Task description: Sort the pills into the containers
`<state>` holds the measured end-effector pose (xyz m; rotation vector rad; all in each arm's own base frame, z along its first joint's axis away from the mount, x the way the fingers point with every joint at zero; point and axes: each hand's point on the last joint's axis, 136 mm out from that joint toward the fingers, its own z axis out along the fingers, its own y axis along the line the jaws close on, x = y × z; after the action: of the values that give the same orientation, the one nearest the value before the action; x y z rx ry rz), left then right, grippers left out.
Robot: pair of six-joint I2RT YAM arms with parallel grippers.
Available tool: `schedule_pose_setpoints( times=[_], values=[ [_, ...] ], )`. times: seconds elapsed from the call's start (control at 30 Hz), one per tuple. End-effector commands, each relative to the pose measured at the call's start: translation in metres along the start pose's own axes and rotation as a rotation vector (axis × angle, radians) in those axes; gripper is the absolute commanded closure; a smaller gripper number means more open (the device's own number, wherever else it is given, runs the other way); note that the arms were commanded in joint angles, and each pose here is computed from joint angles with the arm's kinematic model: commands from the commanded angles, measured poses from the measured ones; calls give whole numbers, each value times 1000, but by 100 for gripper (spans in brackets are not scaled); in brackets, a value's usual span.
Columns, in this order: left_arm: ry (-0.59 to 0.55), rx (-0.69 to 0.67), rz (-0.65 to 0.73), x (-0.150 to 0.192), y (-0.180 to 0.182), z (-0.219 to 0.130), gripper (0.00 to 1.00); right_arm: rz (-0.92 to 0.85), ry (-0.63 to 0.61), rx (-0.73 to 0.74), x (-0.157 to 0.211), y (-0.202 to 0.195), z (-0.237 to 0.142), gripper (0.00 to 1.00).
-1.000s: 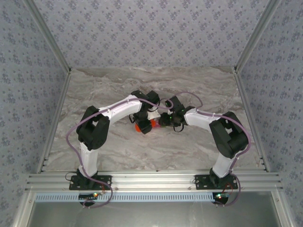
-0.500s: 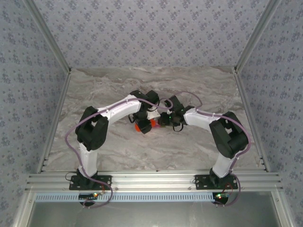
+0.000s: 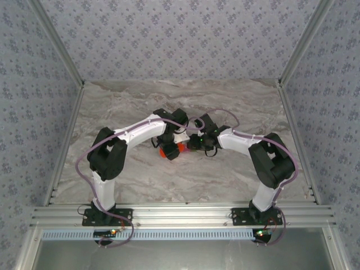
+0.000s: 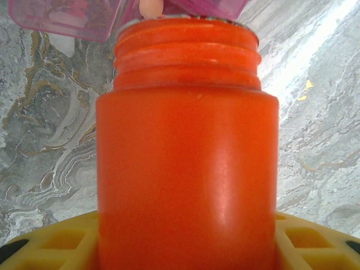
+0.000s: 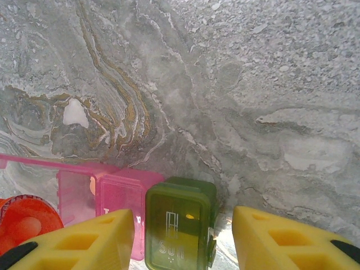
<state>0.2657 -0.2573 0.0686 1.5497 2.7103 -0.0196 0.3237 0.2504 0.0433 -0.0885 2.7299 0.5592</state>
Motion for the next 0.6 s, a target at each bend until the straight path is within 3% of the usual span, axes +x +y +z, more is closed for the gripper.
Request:
schedule_pose_setpoints(
  times=[0.0,0.57],
  values=[
    [-2,19,31,-2,-5,-3,100,2,4,6,-2,5,0,49],
    [25,2,44,-8,-2,-10,100,4,10,2,0,4,2,48]
  ],
)
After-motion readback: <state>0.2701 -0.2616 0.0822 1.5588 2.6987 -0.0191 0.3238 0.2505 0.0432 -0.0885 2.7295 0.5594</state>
